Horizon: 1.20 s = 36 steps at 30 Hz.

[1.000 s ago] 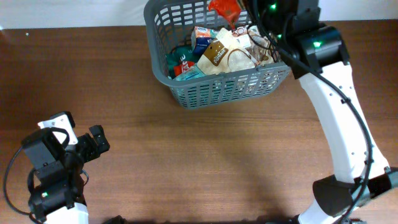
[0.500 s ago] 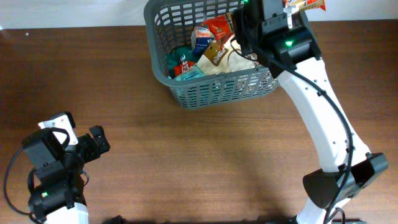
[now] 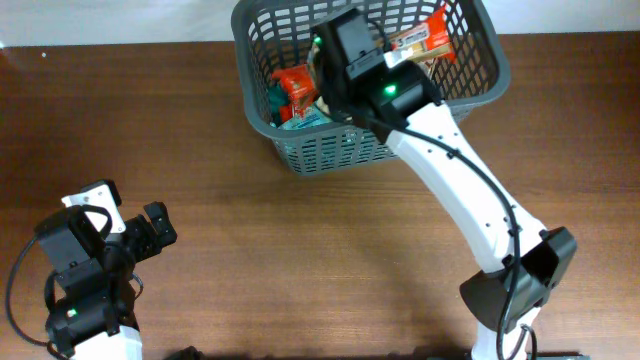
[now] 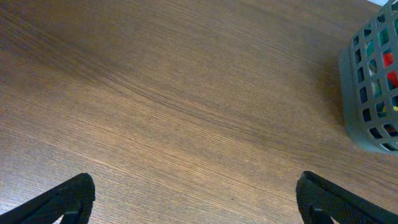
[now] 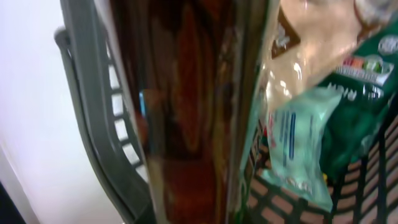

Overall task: Pack container
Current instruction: 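Lower the spaghetti pack into the basket and open the right gripper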

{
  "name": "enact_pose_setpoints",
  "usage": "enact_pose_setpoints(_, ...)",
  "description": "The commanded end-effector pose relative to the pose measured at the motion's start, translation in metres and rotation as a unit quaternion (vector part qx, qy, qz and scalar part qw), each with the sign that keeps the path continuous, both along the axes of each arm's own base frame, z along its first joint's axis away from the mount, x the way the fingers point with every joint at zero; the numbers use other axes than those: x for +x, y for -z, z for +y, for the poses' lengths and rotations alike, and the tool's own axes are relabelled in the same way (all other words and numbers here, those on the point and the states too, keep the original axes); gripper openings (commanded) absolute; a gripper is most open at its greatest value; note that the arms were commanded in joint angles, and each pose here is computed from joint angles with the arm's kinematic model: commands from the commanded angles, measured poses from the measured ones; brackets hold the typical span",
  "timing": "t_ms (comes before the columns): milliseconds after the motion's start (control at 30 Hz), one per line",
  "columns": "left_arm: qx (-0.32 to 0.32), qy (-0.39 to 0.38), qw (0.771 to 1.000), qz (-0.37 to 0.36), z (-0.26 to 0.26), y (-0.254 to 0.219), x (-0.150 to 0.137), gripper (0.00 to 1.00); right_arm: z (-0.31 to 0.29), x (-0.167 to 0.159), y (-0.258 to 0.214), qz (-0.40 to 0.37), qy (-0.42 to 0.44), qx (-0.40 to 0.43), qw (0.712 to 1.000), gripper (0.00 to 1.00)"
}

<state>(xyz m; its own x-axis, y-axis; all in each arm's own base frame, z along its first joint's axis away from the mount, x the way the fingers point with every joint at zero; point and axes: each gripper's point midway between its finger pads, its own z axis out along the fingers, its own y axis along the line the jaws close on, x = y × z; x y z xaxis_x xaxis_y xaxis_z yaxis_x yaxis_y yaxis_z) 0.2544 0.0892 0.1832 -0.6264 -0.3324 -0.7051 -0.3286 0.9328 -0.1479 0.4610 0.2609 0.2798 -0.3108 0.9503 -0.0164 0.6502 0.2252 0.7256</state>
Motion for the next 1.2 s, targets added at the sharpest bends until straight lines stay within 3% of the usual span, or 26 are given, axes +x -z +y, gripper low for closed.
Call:
enact_pose_setpoints(0, -0.001, 0.015, 1.000, 0.000, -0.004, 0.001, 0.001, 0.99, -0.014, 0.001, -0.026, -0.034, 0.034, -0.004, 0.999, 0.04)
enact_pose_setpoints(700, 0.004, 0.029, 1.000, -0.001, -0.012, 0.000, 0.004, 0.99, -0.035, -0.018, 0.004, 0.027, 0.057, -0.055, 0.996, 0.04)
enact_pose_setpoints(733, 0.004, 0.029, 1.000, -0.001, -0.012, 0.000, 0.004, 0.99, -0.035, -0.018, 0.005, 0.027, 0.057, -0.056, 0.996, 0.09)
enact_pose_setpoints(800, 0.004, 0.029, 1.000, -0.002, -0.012, 0.000, 0.005, 0.99, -0.035, -0.018, 0.005, 0.027, 0.058, -0.056, 0.996, 0.35)
enact_pose_setpoints(833, 0.004, 0.029, 1.000, -0.002, -0.012, 0.000, 0.005, 0.99, -0.036, -0.017, 0.004, 0.026, 0.059, -0.056, 0.996, 0.66)
enact_pose_setpoints(900, 0.005, 0.029, 1.000, -0.002, -0.012, 0.000, 0.005, 0.99, -0.037, -0.016, 0.004, 0.023, 0.061, -0.057, 0.996, 0.91)
enact_pose_setpoints(1000, 0.005, 0.029, 1.000, -0.002, -0.012, 0.000, 0.005, 0.99, -0.037, -0.016, 0.004, 0.023, 0.062, -0.058, 0.996, 0.98)
enact_pose_setpoints(1167, 0.005, 0.029, 1.000, -0.004, -0.011, -0.001, 0.005, 0.99, -0.040, -0.012, -0.001, 0.008, 0.061, -0.072, 0.995, 1.00)
